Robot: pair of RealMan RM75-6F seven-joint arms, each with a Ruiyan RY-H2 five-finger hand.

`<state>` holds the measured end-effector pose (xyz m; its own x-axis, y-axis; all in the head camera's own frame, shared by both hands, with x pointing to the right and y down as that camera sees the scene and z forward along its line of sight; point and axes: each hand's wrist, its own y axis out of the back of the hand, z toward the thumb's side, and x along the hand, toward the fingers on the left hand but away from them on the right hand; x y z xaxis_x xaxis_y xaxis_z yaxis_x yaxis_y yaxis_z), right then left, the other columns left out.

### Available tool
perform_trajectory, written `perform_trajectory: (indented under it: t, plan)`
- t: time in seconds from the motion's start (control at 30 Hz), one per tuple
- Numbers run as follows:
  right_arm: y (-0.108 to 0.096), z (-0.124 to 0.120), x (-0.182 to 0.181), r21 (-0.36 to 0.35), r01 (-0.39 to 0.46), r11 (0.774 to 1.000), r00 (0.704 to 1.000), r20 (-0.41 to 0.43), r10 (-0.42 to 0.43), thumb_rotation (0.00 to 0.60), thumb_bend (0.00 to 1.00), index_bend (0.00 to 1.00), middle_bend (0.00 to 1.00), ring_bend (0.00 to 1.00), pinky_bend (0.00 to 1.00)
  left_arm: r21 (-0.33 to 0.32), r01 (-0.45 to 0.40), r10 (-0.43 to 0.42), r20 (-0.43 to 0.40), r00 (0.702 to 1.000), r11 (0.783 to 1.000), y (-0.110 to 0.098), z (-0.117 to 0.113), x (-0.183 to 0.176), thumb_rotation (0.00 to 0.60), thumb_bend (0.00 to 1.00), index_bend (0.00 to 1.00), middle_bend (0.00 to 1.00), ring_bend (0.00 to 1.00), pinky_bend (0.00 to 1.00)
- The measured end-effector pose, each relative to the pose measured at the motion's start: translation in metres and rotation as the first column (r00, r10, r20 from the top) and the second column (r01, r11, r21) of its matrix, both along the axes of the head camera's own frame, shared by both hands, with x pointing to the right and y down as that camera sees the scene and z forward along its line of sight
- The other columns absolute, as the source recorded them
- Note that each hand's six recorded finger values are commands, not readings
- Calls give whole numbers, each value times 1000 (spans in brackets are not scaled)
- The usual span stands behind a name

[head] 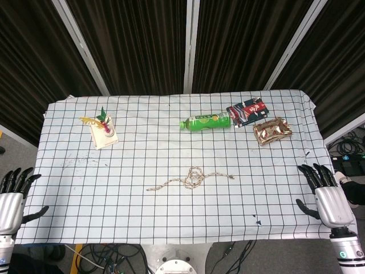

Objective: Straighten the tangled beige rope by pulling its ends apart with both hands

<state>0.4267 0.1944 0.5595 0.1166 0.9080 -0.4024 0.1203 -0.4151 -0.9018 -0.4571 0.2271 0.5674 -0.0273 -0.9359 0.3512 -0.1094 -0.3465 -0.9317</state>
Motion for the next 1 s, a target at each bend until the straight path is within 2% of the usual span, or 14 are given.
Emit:
perform_trajectory:
  t: [0.27, 0.43, 0.63, 0.77, 1.0]
  plan:
    - [-4, 3, -11, -2, 19, 1000, 1000, 17, -19, 600, 176, 148, 135, 0, 0, 3, 8, -8, 1, 1000, 1000, 0, 2, -2, 600, 52, 221, 99, 0, 0]
    - [-14, 13, -31, -17, 47, 999, 997, 59, -46, 600, 176, 316, 175, 0, 0, 10, 9, -9, -1, 1000, 1000, -3, 3, -3, 600, 52, 221, 99, 0, 0]
    - [-34, 50, -75, -70, 112, 991, 991, 78, -107, 600, 176, 407, 178, 0, 0, 10, 8, -8, -2, 1000, 1000, -4, 4, -5, 600, 52, 221, 99, 0, 0]
    - [-46, 87, -107, -117, 143, 983, 988, 77, -135, 600, 176, 423, 178, 0, 0, 1, 18, -18, -2, 1000, 1000, -4, 6, -9, 600, 51, 221, 99, 0, 0]
    - [-61, 143, -139, -180, 149, 972, 989, 36, -144, 600, 197, 448, 177, 0, 0, -21, 28, -29, -4, 1000, 999, -5, 14, -15, 600, 51, 221, 99, 0, 0]
